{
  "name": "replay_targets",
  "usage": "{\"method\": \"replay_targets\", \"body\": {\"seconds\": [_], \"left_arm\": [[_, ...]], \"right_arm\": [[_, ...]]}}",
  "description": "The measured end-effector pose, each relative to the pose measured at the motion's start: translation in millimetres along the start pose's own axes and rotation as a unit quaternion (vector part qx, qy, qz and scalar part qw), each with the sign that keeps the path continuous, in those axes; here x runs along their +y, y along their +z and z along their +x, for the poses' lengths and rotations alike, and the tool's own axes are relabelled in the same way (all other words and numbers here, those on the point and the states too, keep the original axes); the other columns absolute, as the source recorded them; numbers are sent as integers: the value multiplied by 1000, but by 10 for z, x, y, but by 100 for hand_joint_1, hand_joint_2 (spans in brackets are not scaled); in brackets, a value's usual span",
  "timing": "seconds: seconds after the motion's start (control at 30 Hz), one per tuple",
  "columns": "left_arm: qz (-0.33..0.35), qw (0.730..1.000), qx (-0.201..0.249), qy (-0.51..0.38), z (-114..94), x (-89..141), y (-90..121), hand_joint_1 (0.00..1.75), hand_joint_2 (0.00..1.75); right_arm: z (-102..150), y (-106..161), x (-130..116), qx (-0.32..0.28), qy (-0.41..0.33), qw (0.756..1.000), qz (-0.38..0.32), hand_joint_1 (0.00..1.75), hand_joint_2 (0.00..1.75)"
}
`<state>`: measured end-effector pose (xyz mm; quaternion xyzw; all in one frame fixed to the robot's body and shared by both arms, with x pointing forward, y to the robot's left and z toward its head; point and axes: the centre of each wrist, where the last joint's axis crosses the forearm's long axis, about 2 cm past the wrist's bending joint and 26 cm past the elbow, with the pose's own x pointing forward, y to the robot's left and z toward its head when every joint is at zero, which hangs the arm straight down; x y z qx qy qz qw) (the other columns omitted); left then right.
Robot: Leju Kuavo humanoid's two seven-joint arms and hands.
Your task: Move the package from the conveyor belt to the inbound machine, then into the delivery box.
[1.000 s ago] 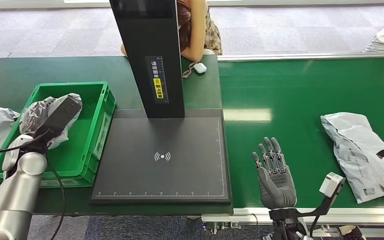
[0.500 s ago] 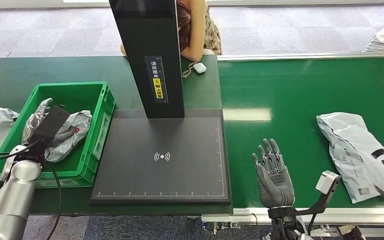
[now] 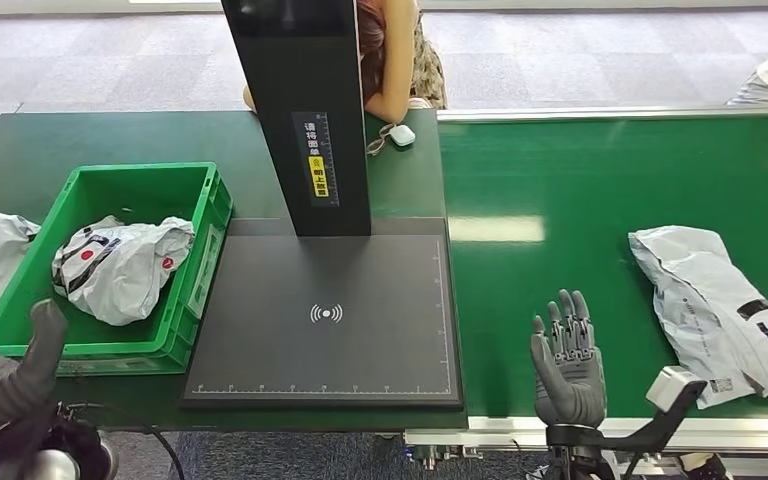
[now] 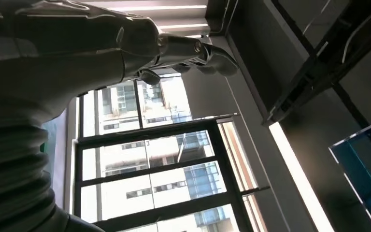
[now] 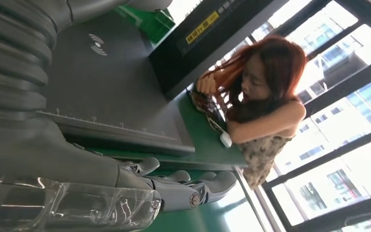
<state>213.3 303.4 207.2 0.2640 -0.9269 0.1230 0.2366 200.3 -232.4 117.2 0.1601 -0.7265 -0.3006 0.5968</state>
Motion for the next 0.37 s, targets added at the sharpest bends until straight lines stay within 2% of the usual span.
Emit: {"method": "replay_targets", "body": {"seconds": [0.13,0.2,0.27,0.33,0.37], "left_arm": [[-2,997,53,62,183,-78,164,0,175],[-15,993,78,84,241,-131,230,0,175],[-52,988,110,100,291,-183,279,0,175],[-120,974,155,111,338,-255,356,0,175],[-141,969,167,112,351,-276,381,0,175]], "right_arm": [[20,45,-11,-17,25,999,-18,0,175],[33,65,-15,-24,37,999,-19,0,87],[45,82,-12,-36,64,997,-11,0,87],[52,103,9,-49,103,993,11,0,175],[54,108,17,-52,114,992,19,0,175]]}}
